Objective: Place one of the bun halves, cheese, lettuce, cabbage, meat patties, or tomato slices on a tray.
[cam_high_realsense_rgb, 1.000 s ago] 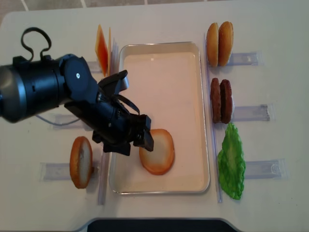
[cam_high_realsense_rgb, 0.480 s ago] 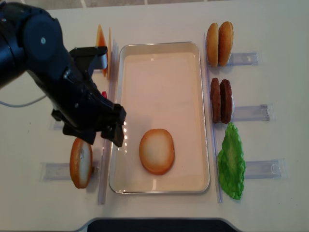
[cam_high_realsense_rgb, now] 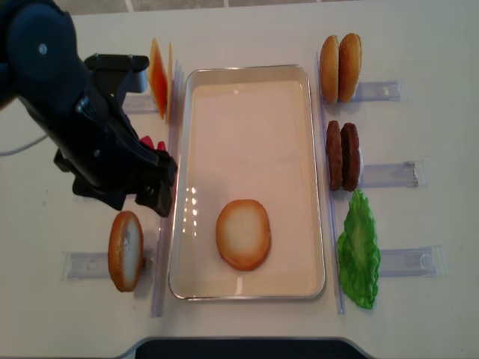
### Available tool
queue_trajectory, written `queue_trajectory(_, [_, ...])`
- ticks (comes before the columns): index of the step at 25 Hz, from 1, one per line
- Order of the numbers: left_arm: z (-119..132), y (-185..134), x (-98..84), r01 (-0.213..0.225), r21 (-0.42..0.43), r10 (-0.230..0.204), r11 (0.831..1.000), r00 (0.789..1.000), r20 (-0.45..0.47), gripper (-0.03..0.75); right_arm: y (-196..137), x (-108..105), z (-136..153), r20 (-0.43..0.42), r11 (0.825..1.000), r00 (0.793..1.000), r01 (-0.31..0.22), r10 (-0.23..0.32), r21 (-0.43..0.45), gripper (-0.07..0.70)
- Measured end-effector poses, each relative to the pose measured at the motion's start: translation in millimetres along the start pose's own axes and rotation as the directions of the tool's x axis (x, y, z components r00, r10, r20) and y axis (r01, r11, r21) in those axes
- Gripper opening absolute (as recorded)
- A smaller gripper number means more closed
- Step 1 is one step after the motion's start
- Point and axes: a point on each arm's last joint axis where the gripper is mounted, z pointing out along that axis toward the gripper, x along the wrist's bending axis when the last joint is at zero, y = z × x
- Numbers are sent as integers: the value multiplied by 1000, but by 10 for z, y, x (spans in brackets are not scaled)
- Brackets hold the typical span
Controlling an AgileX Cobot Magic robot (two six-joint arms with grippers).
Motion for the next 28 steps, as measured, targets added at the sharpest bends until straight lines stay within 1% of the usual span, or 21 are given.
queue_trajectory(4, [-97,40,270,21,-48,-23,999,999,-33,591,0,0,0,0,1000,1000,0,0,0,538])
queue_trajectory(5, [-135,40,349,33,-63,-35,997,999,-37,591,0,0,0,0,1000,1000,0,0,0,538])
queue_trajectory(7, [-213,28,499,34,-94,-39,995,998,-52,591,0,0,0,0,1000,1000,0,0,0,538])
queue_trajectory(9, [-297,1,656,54,-125,-62,991,996,-63,591,0,0,0,0,1000,1000,0,0,0,538])
queue_trajectory(11, [-378,-40,812,92,-155,-105,984,992,-73,591,0,0,0,0,1000,1000,0,0,0,538])
queue_trajectory(13, [-443,-82,935,121,-179,-137,976,987,-84,590,0,0,0,0,1000,1000,0,0,0,538])
queue_trajectory(16, [-536,-158,1072,145,-213,-170,966,980,-104,590,0,0,0,0,1000,1000,0,0,0,538])
queue_trajectory(19, [-592,-213,1135,154,-229,-184,961,976,-113,590,0,0,0,0,1000,1000,0,0,0,538])
queue_trajectory(23, [-687,-315,1121,146,-271,-182,951,977,-112,590,0,0,0,0,1000,1000,0,0,0,538])
queue_trajectory(27, [-742,-579,1074,138,-317,-177,938,979,-98,590,0,0,0,0,1000,1000,0,0,0,538])
queue_trajectory(28, [-757,-676,1055,137,-335,-177,932,980,-90,590,0,0,0,0,1000,1000,0,0,0,538])
